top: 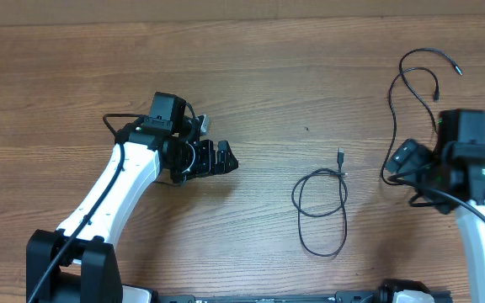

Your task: Untangle cables

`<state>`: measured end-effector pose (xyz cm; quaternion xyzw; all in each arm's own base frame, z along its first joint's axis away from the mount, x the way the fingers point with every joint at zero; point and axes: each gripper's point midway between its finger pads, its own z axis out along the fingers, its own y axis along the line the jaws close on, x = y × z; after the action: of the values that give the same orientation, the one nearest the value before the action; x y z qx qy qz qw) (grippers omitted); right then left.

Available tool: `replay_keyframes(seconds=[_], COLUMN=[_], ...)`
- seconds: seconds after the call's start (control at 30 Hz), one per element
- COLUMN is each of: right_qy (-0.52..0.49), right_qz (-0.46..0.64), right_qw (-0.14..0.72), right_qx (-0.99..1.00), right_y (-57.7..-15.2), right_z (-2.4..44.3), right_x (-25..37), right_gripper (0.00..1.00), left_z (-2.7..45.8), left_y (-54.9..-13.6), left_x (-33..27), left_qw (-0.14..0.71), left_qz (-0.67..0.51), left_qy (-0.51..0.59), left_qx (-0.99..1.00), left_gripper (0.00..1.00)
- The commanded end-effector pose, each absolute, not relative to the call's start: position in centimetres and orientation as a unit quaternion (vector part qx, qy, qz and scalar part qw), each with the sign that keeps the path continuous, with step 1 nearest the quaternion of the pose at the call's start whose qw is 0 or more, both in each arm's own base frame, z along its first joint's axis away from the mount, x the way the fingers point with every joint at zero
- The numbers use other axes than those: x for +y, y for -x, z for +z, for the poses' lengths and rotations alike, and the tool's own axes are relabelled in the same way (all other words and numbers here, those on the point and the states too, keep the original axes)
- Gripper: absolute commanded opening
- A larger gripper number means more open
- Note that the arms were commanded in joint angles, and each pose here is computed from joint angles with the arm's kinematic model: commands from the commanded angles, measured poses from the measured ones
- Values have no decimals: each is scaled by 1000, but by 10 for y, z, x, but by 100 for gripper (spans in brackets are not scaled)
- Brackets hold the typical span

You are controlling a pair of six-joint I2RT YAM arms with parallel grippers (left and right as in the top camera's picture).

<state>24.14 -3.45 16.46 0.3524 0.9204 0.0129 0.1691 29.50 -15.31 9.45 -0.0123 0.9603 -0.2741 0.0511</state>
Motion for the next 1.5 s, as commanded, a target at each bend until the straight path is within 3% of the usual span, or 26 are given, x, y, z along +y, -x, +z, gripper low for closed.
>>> replay_keyframes(seconds=[0.0, 0.13, 0.33, 0.43, 0.6, 0.8, 0.93, 1.07, 1.2, 1.33, 1.47], right_qy=[-412, -436, -478, -477, -480, -418, -344, -358, -341, -324, -338], right_qz=[15, 13, -89, -105, -87, -49, -43, -48, -61, -55, -56], right_qw=[162, 165, 136, 134, 171, 308, 435, 545, 596, 569, 490], right_qx=[897, 885, 863, 862, 856, 853, 831, 757, 724, 754, 802], right_y=[-245, -257, -241, -245, -269, -347, -407, -439, -465, -497, -523], right_z=[133, 95, 60, 51, 51, 110, 191, 287, 350, 324, 230], right_x=[-37, -40, -70, -75, -77, -84, -96, -142, -198, -221, -233], right_gripper=[85, 79, 77, 61, 4, 4, 4, 4, 4, 4, 5], left_z=[93, 93, 93, 93, 93, 93, 93, 93, 93, 93, 93], left_y=[-295, -295, -295, -295, -295, -295, -295, -295, -295, -295, -295], left_x=[-155, -155, -155, -155, -155, -155, -155, -155, -155, -155, -155], left_qw=[47, 47, 47, 47, 47, 47, 47, 47, 47, 47, 47], left_qz=[-274, -274, -274, -274, -274, -274, -274, -274, -274, -274, -274], left_qy=[12, 12, 12, 12, 12, 12, 12, 12, 12, 12, 12], left_qx=[960, 960, 960, 960, 960, 960, 960, 960, 960, 960, 960], left_gripper=[99, 100, 100, 100, 99, 100, 99, 99, 100, 100, 100])
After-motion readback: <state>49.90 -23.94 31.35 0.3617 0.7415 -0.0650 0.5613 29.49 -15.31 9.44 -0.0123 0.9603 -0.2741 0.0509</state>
